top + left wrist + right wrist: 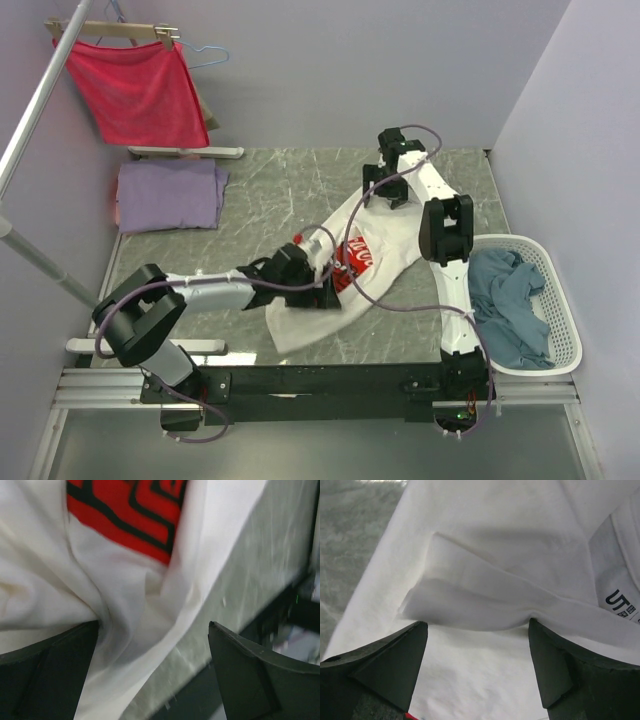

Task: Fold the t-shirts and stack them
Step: Rotate the tshirt 90 degrees

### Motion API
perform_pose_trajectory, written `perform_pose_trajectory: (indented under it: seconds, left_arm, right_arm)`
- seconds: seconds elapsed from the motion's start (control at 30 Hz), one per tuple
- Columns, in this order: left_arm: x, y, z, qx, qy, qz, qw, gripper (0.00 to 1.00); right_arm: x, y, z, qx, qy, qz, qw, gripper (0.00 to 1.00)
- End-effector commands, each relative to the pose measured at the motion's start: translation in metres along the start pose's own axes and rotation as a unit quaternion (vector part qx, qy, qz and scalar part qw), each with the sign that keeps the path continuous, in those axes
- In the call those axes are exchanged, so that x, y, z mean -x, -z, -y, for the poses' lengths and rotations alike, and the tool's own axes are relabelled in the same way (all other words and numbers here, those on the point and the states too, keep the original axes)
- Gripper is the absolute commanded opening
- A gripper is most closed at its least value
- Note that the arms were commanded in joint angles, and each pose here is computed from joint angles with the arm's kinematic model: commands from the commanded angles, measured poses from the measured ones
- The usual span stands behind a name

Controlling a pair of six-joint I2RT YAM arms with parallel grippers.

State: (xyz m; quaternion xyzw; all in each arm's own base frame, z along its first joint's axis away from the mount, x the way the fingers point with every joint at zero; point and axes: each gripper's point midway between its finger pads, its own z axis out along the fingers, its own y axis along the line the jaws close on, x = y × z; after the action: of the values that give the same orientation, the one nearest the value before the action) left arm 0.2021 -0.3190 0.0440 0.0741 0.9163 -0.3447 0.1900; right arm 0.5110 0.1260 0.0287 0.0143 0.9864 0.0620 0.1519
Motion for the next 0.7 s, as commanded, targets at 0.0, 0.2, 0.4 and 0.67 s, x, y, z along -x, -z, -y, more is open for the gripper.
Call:
perform_pose_trajectory:
  seconds: [0.0,0.2,0.4,0.67]
  left_arm:
    - [-0.071,0.029,-0.009,0.066,0.021,-0.128,0.989,0.99]
    - [0.049,0.072,0.027,0.123,-0.058,0.05,0.989,0.99]
    - [0.178,0.078,0.079,0.029,-0.131,0.177,0.975,0.99]
    - [0.28,-0.009,0.138,-0.148,-0.219,0.162,0.951,0.99]
  right_arm:
    - [0.017,0.059,-0.046,0.045,0.053,0.093,0.993,0.88]
    - [0.057,0.161,-0.003,-0.032,-0.021,0.286,0.957,0.91]
    - [0.035,0.215,0.043,-0.114,-0.096,0.315,0.938,0.92]
    - [-0.034,0.215,0.056,-0.103,-0.153,0.285,0.941,0.93]
